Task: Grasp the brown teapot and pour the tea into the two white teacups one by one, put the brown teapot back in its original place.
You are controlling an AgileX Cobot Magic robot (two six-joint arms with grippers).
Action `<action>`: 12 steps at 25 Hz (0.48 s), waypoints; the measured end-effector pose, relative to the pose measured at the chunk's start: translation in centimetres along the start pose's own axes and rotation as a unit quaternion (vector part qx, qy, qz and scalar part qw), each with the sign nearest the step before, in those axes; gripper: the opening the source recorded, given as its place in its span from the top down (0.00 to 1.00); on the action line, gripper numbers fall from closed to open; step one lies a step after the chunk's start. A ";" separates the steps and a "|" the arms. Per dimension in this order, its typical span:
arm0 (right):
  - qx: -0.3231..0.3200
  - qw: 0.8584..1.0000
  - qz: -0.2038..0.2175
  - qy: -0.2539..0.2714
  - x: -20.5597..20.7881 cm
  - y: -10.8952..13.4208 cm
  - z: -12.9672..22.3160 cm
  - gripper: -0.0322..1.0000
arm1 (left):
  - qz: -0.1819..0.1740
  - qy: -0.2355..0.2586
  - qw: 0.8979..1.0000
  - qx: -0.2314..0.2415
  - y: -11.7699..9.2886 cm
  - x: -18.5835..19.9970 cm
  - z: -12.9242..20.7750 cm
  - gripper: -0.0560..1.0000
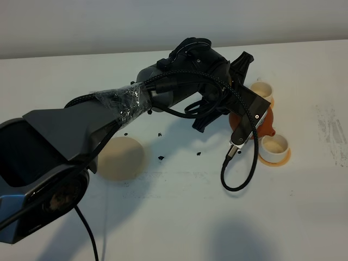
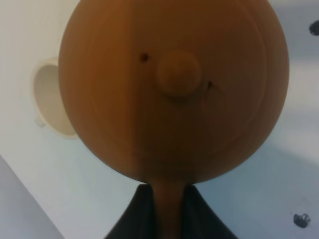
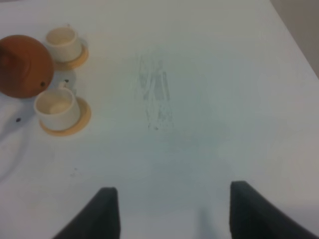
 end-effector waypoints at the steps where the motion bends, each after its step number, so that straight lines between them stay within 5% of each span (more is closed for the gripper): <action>1: 0.000 1.000 0.000 0.000 0.0 0.0 0.0 0.51 | -0.001 0.000 1.000 -0.004 0.0 0.0 0.0 0.86; 12: 0.000 1.000 0.000 0.000 0.0 0.0 0.0 0.51 | -0.033 0.012 0.998 -0.054 0.8 0.1 -0.3 0.86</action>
Point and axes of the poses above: a point on each arm's last joint axis where the gripper is mounted, x pointing back along that axis away from the gripper, y along the wrist's bending axis when the last joint is at zero, z = x × y, the point moved 4 cm from there along -x, pointing out along that axis toward the gripper, and after that the axes turned 9 degrees about x, right-handed, at the moved point
